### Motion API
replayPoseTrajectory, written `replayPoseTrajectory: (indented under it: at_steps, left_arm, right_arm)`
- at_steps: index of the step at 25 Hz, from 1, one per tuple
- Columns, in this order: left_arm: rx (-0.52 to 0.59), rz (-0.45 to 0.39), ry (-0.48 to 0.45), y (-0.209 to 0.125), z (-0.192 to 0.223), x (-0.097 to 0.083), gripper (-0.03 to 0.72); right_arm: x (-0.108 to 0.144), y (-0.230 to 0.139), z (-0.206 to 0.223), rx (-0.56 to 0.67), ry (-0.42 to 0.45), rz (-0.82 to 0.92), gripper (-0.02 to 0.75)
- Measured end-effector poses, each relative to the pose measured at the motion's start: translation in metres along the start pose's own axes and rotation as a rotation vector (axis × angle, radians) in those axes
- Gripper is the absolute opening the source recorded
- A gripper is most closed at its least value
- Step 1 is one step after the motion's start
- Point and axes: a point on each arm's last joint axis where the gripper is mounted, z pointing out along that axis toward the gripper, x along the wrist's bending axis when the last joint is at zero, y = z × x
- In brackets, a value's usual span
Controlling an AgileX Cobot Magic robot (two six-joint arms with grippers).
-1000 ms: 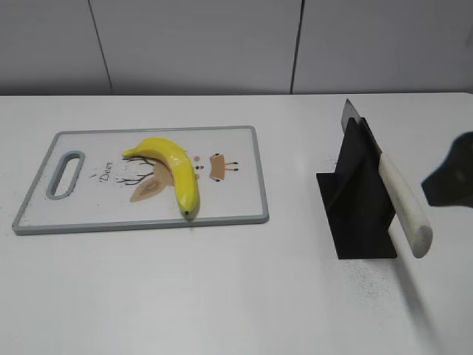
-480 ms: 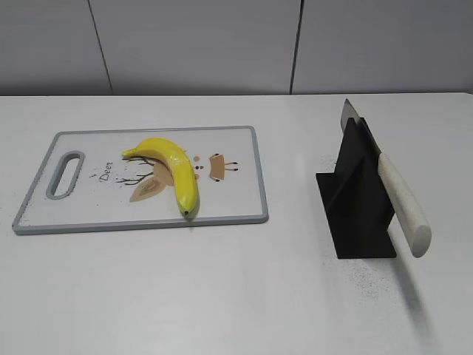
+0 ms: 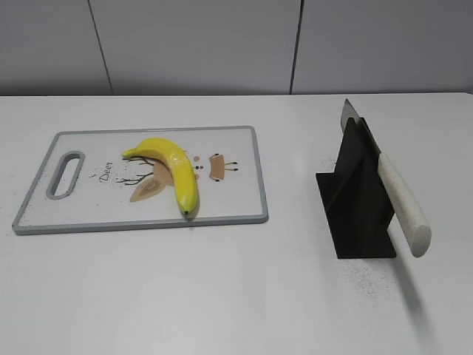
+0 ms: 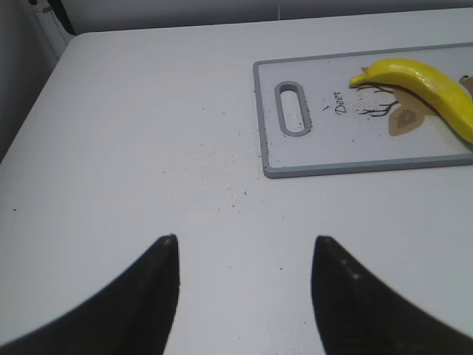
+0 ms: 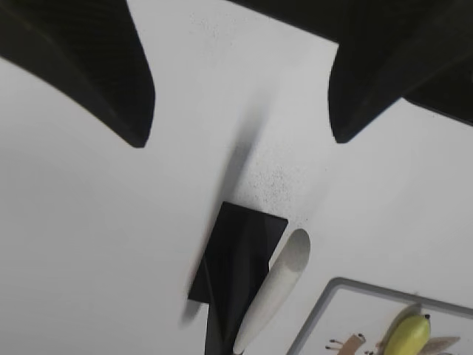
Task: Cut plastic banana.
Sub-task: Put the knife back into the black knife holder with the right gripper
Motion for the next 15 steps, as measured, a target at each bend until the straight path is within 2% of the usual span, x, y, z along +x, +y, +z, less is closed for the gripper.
replayPoseTrajectory:
  at_steps: [5,8,15]
  left_arm:
    - [0.000,0.000,0.000,0.000,0.000,0.000,0.552]
    - [0.000,-0.002,0.000,0.000,0.000,0.000,0.552]
    - [0.000,-0.002,0.000,0.000,0.000,0.000,0.552]
  right_arm:
    - [0.000,-0.009,-0.015,-0.112,0.008,-0.001,0.581]
    - [0.000,-0.010,-0.016,-0.122,-0.008,0.012,0.582]
    - [0.001,-0.010,-0.015,-0.136,-0.192,0.124,0.582]
